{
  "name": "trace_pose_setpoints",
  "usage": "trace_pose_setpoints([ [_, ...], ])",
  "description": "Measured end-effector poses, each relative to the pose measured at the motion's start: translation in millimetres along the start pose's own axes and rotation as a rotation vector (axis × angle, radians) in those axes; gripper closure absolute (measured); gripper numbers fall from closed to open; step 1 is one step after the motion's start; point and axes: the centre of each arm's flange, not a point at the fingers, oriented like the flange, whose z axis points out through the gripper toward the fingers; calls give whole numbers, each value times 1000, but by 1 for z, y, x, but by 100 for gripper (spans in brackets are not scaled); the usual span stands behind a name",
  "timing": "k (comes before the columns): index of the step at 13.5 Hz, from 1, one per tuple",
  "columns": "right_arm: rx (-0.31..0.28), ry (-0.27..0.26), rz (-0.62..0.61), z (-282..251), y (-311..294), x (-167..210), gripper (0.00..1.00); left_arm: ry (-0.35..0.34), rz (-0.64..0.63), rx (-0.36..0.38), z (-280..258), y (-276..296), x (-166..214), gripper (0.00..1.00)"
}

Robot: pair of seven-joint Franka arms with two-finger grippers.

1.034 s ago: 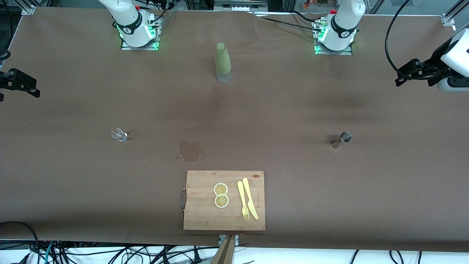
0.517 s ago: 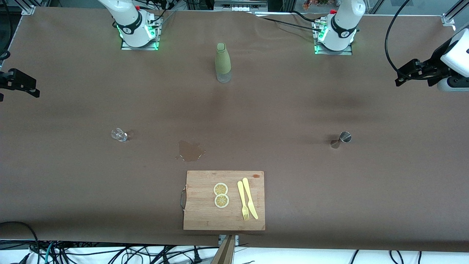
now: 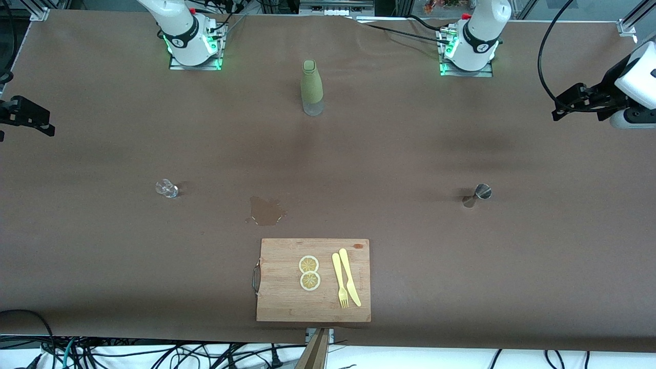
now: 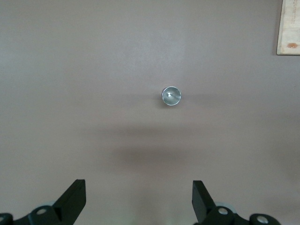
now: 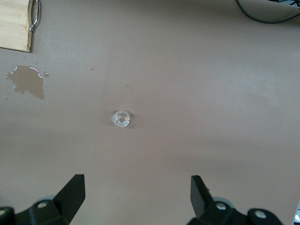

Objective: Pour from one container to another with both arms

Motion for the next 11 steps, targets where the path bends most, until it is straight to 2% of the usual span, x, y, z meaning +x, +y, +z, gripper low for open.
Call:
trace_pose_setpoints([
  [4, 0, 0, 0, 0, 0, 0, 0, 21, 205, -4, 31, -44, 11, 0],
  [6, 0, 0, 1, 0, 0, 0, 0, 13, 311, -36, 44, -65, 12, 0],
  [9, 0, 0, 1, 0, 0, 0, 0, 7, 428, -161, 77, -90, 23, 0],
  [11, 0, 0, 1, 0, 1, 0, 0, 26, 511, -246, 108, -118, 34, 0],
])
